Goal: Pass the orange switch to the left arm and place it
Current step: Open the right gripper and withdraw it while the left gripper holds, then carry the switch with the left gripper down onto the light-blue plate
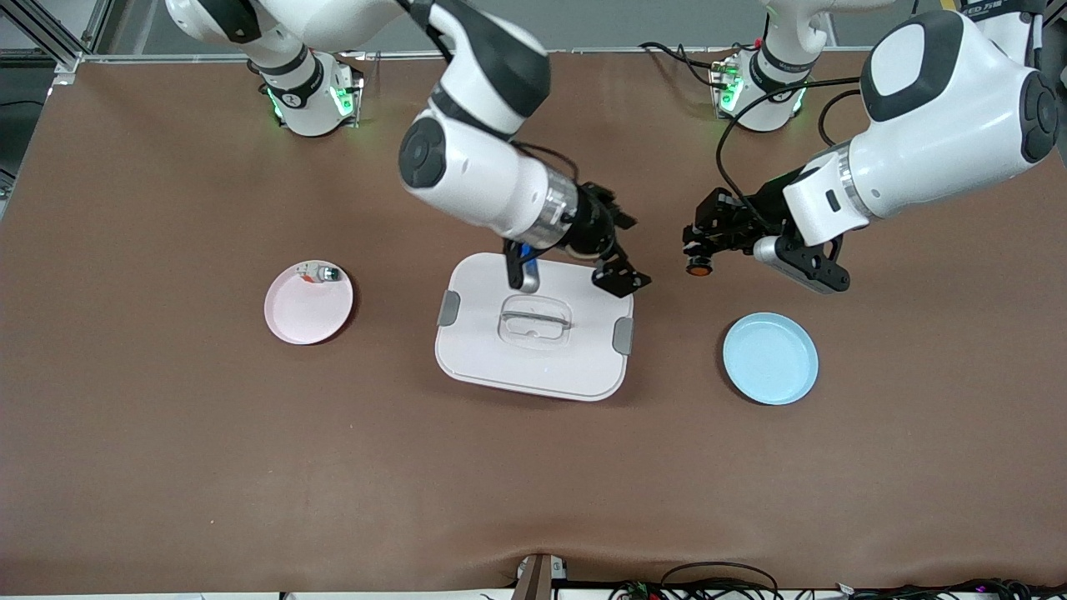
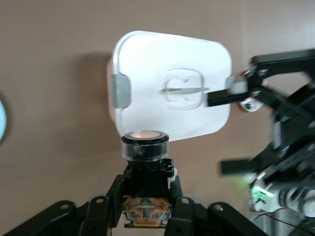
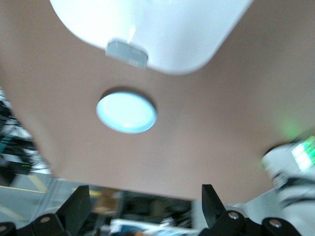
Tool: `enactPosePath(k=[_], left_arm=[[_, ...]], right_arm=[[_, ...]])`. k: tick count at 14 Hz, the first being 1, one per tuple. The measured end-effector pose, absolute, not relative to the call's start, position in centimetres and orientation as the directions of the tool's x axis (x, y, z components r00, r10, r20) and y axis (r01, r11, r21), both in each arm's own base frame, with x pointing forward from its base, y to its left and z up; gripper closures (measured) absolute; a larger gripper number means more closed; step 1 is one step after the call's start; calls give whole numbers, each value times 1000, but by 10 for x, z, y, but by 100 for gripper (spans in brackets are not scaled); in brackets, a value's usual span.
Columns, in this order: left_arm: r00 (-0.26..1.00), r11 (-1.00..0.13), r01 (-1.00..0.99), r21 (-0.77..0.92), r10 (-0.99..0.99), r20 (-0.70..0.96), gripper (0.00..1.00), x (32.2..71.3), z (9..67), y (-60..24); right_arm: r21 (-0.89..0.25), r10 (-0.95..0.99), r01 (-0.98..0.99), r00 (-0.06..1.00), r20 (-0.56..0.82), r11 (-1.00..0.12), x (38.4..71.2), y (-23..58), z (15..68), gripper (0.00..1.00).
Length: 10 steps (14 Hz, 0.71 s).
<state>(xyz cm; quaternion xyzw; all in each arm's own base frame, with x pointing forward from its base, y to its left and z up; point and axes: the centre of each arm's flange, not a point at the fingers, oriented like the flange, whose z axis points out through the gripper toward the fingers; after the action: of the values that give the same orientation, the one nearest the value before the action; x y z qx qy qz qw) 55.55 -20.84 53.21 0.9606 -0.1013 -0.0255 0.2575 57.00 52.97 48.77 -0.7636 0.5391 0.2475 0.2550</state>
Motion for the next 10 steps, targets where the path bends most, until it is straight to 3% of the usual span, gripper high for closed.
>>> enactPosePath(k=[5, 10], left_arm=[[945, -882, -310, 354, -325, 16, 60, 559, 522, -181], [866, -843, -488, 226, -500, 1, 60, 564, 499, -134]], right_arm=[[-232, -449, -644, 705, -549, -729, 607, 435, 473, 0], [-238, -80, -174, 930, -359, -956, 631, 355, 453, 0]])
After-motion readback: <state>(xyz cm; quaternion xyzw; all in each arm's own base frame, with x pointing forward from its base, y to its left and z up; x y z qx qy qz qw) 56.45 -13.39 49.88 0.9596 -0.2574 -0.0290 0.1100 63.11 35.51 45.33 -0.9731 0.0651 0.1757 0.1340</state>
